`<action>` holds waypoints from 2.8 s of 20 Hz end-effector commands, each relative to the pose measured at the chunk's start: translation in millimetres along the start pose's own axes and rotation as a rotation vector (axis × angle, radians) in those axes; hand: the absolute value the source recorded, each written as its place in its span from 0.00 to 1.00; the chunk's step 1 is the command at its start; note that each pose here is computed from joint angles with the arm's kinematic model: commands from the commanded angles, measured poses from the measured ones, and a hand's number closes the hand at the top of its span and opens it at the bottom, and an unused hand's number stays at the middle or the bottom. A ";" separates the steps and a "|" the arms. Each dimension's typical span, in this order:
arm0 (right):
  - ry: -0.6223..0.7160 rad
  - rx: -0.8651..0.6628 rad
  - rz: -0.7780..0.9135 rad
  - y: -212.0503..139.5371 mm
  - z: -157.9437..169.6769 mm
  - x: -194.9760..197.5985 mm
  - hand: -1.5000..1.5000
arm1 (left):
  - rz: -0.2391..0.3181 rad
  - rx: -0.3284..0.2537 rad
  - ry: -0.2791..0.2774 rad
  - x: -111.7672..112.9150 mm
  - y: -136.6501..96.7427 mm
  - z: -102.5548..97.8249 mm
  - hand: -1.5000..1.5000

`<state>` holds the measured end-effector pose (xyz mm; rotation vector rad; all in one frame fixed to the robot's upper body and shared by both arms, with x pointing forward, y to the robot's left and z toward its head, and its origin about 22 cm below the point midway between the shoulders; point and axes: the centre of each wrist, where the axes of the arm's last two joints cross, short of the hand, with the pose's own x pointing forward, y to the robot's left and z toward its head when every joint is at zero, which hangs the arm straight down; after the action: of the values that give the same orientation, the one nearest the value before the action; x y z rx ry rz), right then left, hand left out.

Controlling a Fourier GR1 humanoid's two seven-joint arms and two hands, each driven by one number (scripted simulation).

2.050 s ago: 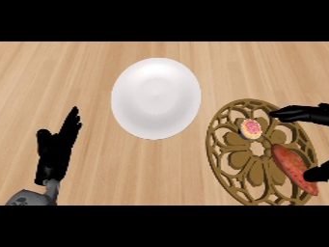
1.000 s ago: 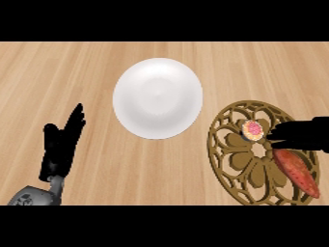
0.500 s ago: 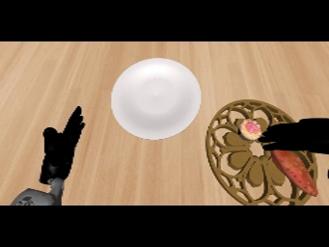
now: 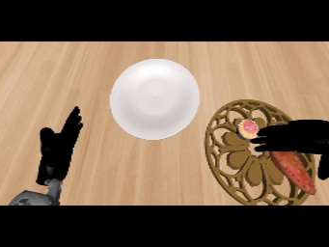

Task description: Pick the sweet potato from the placemat and place it in the plate

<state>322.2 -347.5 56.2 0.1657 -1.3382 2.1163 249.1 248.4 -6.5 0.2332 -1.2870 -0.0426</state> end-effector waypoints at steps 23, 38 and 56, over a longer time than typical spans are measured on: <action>0.186 -0.561 -0.072 -42.8 -148.7 36.5 1.00 | -0.010 0.012 0.014 -5.6 -6.3 0.8 0.50; 0.643 -1.192 -0.093 -167.8 -267.9 193.2 1.00 | -0.020 -0.019 0.003 4.8 -4.0 -4.9 0.50; 0.984 -1.089 -0.169 -194.4 -289.4 124.4 1.00 | -0.018 -0.033 -0.024 -2.9 -30.0 -5.6 0.50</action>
<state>376.4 21.4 127.0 -1.0037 -1.5600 0.8100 259.0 234.0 -10.6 0.2244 -1.3034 -0.0719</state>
